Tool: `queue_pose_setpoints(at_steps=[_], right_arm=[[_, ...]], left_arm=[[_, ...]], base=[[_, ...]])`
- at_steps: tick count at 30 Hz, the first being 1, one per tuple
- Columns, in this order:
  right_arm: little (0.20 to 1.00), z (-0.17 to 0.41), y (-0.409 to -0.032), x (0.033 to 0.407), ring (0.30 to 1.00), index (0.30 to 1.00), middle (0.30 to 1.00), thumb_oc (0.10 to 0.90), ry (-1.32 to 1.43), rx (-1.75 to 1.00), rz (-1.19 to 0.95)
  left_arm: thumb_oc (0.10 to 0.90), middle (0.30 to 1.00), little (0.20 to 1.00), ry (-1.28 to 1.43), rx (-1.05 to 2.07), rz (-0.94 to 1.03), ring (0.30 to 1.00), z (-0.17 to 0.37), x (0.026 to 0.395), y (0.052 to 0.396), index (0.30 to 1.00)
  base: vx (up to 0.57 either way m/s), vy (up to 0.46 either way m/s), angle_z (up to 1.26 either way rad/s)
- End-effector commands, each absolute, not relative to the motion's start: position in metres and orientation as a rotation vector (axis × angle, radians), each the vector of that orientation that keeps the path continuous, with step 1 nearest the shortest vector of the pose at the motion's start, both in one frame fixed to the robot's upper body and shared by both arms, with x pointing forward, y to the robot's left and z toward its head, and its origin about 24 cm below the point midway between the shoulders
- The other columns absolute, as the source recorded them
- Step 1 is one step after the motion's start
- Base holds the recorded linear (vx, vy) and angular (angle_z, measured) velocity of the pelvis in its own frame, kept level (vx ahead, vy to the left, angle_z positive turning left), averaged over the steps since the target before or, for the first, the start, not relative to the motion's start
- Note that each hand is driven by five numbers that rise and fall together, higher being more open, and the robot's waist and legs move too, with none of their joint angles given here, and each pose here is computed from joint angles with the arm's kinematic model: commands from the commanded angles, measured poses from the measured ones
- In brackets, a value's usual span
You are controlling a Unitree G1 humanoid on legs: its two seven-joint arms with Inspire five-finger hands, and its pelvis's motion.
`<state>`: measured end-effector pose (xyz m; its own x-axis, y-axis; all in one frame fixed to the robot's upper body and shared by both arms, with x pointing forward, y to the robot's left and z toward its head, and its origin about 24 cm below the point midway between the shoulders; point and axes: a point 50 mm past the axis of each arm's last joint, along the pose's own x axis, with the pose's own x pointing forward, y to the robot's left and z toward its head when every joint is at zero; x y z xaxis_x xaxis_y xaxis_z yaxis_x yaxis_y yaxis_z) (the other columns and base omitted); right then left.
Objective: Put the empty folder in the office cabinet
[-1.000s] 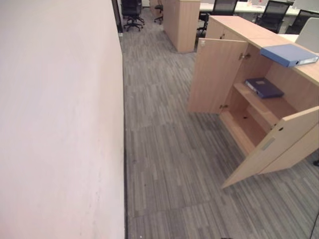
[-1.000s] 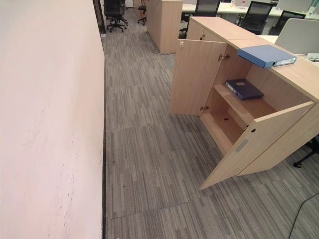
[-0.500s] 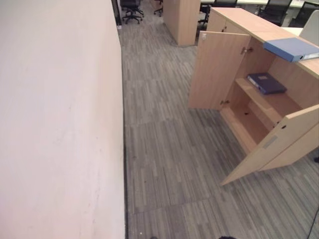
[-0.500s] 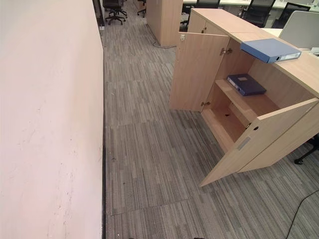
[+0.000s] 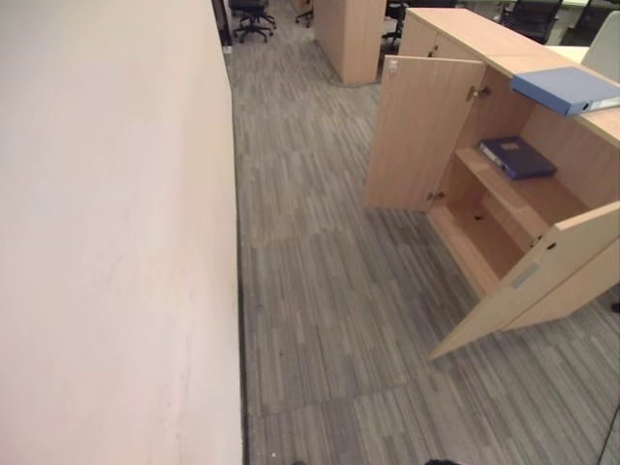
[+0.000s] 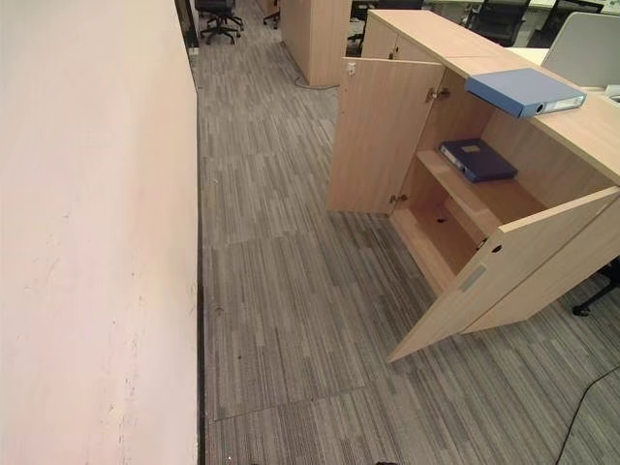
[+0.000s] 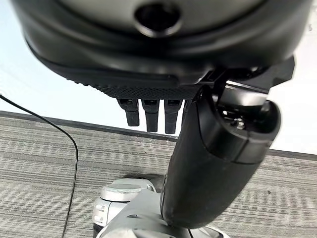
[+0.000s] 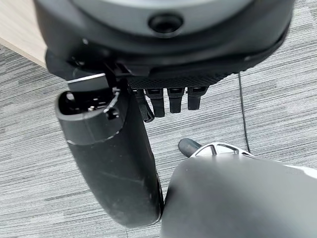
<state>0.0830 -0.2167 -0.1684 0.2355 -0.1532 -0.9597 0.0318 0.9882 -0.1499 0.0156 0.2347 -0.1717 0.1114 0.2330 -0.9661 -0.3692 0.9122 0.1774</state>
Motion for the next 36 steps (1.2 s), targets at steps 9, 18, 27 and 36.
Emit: queue_pose_setpoints(at_steps=[9, 18, 27, 36], right_arm=[[0.9, -0.161, -0.244, 0.091, 0.9, 0.9, 0.9, 0.8, 1.344, -0.201, -0.179], [0.9, -0.163, -0.25, 0.077, 0.9, 0.9, 0.9, 0.8, 1.376, -0.194, -0.201], [0.9, -0.168, -0.238, 0.064, 0.9, 0.9, 0.9, 0.8, 1.435, -0.193, -0.14], [0.9, -0.16, -0.23, 0.108, 0.9, 0.9, 0.9, 0.8, 1.283, -0.144, -0.143]], left_arm=[[0.8, 0.9, 0.9, 1.387, -0.08, 0.428, 0.9, -0.172, 0.027, 0.231, 0.9], [0.8, 0.9, 0.9, 1.465, -0.095, 0.442, 0.9, -0.174, 0.001, 0.227, 0.9], [0.8, 0.9, 0.9, 1.527, -0.08, 0.431, 0.9, -0.173, -0.02, 0.229, 0.9], [0.8, 0.9, 0.9, 1.532, -0.064, 0.472, 0.9, -0.169, -0.025, 0.246, 0.9]], base=[[0.0, -0.071, -0.06], [0.18, 0.15, -0.01], [0.24, 0.287, -0.15], [0.2, 0.251, 0.14]])
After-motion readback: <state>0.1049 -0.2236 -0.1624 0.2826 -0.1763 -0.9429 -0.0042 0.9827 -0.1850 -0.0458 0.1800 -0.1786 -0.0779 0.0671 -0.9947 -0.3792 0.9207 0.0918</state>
